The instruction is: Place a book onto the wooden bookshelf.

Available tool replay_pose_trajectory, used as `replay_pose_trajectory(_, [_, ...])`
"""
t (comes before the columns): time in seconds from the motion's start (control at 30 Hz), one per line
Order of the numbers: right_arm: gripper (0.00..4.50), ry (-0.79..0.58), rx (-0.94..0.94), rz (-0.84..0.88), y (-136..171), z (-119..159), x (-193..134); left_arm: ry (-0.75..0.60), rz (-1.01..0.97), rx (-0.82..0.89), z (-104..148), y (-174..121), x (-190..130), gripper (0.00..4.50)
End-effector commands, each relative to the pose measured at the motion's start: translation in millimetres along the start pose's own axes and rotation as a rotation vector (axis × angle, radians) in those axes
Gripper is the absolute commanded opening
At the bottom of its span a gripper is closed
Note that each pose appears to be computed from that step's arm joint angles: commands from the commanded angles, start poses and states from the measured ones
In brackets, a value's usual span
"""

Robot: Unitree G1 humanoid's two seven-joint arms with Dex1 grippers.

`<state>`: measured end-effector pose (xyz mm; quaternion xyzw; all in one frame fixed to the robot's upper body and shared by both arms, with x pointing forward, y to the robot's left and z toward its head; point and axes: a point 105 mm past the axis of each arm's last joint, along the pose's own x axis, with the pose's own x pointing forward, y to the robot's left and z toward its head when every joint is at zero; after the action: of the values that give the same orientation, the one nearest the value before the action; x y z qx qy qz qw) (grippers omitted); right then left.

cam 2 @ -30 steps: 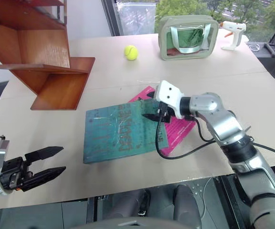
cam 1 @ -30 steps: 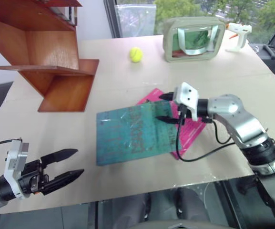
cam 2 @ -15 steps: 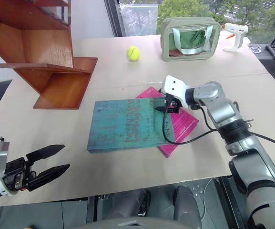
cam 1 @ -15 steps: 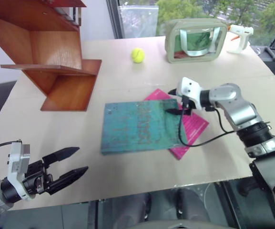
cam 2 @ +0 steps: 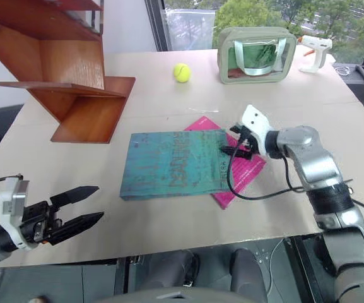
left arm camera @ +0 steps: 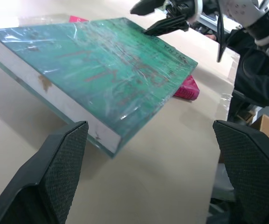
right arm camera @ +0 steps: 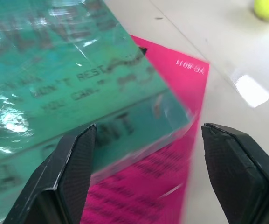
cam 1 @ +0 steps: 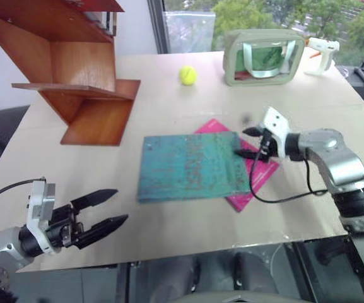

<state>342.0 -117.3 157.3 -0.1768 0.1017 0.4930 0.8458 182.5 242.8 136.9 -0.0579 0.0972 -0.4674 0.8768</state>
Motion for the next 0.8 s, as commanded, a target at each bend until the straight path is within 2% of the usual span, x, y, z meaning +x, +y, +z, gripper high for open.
replay_pose_trajectory(0.03, [2.84, -0.079, -0.023, 0.001, 15, 30, -35, 0.009, -0.037, 0.038, 6, 0, 2, 4.50])
replay_pose_trajectory(0.07, [2.46, -0.084, -0.026, 0.033, 26, 33, -38, 0.016, -0.047, 0.043, 6, 0, 3, 4.50])
replay_pose_trajectory(0.1, [1.87, -0.097, -0.025, 0.065, 36, 38, -39, 0.023, -0.057, 0.049, 5, 1, 4, 4.50])
replay_pose_trajectory(0.13, [1.56, -0.110, -0.027, 0.095, 45, 42, -38, 0.031, -0.065, 0.055, 5, 1, 4, 4.50])
replay_pose_trajectory(0.17, [1.47, -0.120, -0.035, 0.117, 54, 46, -34, 0.036, -0.071, 0.060, 4, 2, 4, 4.50])
replay_pose_trajectory(0.27, [0.08, -0.115, -0.074, 0.128, 66, 49, -24, 0.040, -0.075, 0.066, 4, 3, 5, 4.50])
replay_pose_trajectory(0.37, [0.03, -0.149, -0.112, 0.094, 68, 51, -21, 0.040, -0.047, 0.012, 1, 1, 3, 4.50])
replay_pose_trajectory(0.47, [0.03, -0.164, -0.086, 0.156, 78, 48, -34, 0.048, -0.057, -0.075, -9, -16, -1, 4.50])
replay_pose_trajectory(0.5, [0.63, -0.163, -0.084, 0.180, 83, 47, -37, 0.047, -0.055, -0.094, -10, -19, -2, 4.50])
replay_pose_trajectory(0.53, [0.88, -0.168, -0.080, 0.197, 87, 47, -39, 0.048, -0.051, -0.103, -12, -21, -2, 4.50])
replay_pose_trajectory(0.6, [1.87, -0.175, -0.078, 0.237, 96, 49, -40, 0.058, -0.046, -0.103, -16, -23, -2, 4.50])
replay_pose_trajectory(0.67, [1.87, -0.168, -0.096, 0.310, 109, 50, -31, 0.062, -0.045, -0.103, -18, -22, -3, 4.50])
replay_pose_trajectory(0.7, [1.71, -0.171, -0.090, 0.323, 110, 52, -23, 0.060, -0.047, -0.103, -18, -22, -1, 4.50])
replay_pose_trajectory(0.8, [0.51, -0.177, -0.098, 0.286, 96, 59, 6, 0.058, -0.057, -0.100, -17, -20, 1, 4.50])
